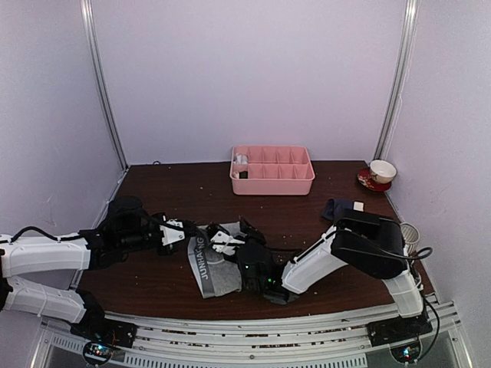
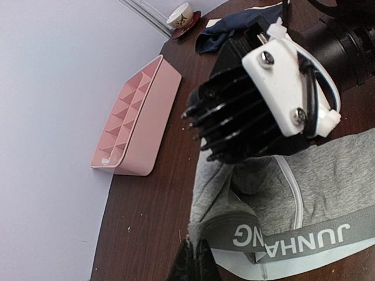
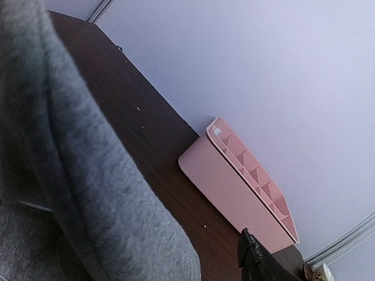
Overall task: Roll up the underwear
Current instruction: Pick up the underwear from the center of the board.
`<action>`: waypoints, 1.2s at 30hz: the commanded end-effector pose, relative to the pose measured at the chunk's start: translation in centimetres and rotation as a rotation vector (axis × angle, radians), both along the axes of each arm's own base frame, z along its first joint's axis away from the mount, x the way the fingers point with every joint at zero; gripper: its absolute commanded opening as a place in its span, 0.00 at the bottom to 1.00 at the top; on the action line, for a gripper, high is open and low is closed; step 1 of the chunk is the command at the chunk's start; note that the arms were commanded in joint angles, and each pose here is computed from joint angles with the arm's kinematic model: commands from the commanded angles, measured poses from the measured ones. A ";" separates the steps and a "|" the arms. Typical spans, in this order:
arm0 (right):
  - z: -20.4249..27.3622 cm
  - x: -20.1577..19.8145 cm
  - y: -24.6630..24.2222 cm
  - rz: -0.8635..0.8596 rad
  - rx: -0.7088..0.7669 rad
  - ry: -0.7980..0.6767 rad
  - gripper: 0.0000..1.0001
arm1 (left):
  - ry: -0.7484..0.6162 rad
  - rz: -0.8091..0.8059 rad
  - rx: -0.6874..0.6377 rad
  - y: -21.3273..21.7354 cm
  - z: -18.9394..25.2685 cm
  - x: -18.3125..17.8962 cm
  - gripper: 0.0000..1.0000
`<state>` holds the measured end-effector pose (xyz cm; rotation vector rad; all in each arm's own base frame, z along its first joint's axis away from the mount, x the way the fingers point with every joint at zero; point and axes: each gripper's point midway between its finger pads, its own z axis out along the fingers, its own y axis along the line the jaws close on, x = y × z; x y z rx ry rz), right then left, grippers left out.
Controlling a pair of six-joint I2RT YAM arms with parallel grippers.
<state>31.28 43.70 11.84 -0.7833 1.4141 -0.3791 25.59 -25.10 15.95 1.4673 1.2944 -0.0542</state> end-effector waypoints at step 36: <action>2.7 -3.2 -1.4 0.241 -0.034 0.178 0.00 | -0.017 -0.021 -0.030 -0.5 2.4 0.8 0.00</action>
